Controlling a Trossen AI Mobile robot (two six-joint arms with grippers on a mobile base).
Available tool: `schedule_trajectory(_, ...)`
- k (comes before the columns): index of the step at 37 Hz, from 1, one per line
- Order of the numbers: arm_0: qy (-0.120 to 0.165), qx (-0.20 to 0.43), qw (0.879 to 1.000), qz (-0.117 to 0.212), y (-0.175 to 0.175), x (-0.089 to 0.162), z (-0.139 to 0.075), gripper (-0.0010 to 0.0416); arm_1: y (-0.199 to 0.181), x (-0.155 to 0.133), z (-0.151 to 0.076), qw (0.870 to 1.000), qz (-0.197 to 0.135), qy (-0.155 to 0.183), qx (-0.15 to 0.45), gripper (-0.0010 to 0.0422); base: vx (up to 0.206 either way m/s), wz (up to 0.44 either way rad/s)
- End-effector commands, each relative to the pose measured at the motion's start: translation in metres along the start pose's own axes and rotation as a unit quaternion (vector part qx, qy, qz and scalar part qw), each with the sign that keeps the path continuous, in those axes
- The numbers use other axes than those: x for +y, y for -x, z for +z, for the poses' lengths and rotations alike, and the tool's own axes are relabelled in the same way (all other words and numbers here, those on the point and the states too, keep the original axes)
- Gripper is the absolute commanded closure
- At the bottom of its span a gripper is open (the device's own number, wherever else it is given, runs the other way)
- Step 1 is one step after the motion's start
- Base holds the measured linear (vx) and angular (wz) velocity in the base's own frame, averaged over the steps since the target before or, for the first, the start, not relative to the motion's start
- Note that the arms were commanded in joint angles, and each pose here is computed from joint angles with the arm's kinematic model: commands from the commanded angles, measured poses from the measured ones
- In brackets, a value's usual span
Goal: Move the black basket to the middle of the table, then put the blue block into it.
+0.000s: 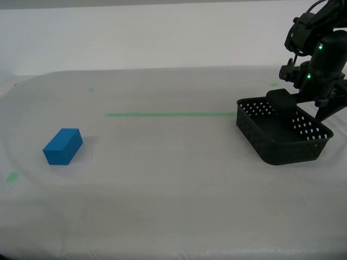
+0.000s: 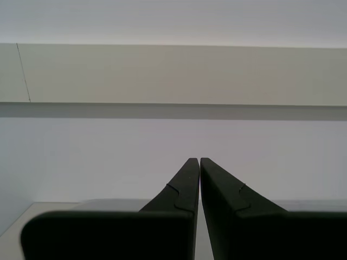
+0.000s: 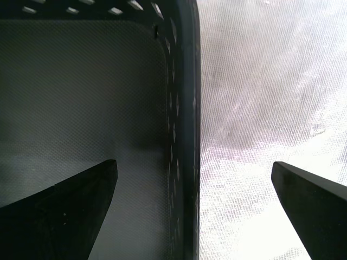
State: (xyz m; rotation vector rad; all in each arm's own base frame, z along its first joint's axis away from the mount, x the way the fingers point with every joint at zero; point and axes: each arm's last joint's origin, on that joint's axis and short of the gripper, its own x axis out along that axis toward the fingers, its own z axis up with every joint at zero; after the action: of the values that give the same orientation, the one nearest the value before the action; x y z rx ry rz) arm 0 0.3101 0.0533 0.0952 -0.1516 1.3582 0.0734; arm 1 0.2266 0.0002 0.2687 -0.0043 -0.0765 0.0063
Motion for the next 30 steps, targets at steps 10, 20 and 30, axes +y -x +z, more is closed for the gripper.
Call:
schedule_trajectory(10, -0.004, 0.0, 1.0, -0.002, -0.0017, 0.0002, -0.002, 0.0055, 0.0, -0.0001, 0.0008, 1.0, 0.0, -0.001, -0.003, 0.0412, 0.0, 0.0)
schedule_trajectory(20, -0.007, 0.002, 1.0, 0.018, -0.0017, 0.0014, -0.0023, 0.0164, 0.0, -0.0001, 0.0006, 1.0, 0.0, -0.001, -0.003, 0.0412, 0.0, 0.0)
schedule_trajectory(30, -0.012, 0.005, 1.0, 0.019, -0.0016, 0.0014, -0.0028, 0.036, 0.0, -0.0001, 0.0007, 1.0, 0.0, -0.001, -0.003, 0.0412, 0.0, 0.0)
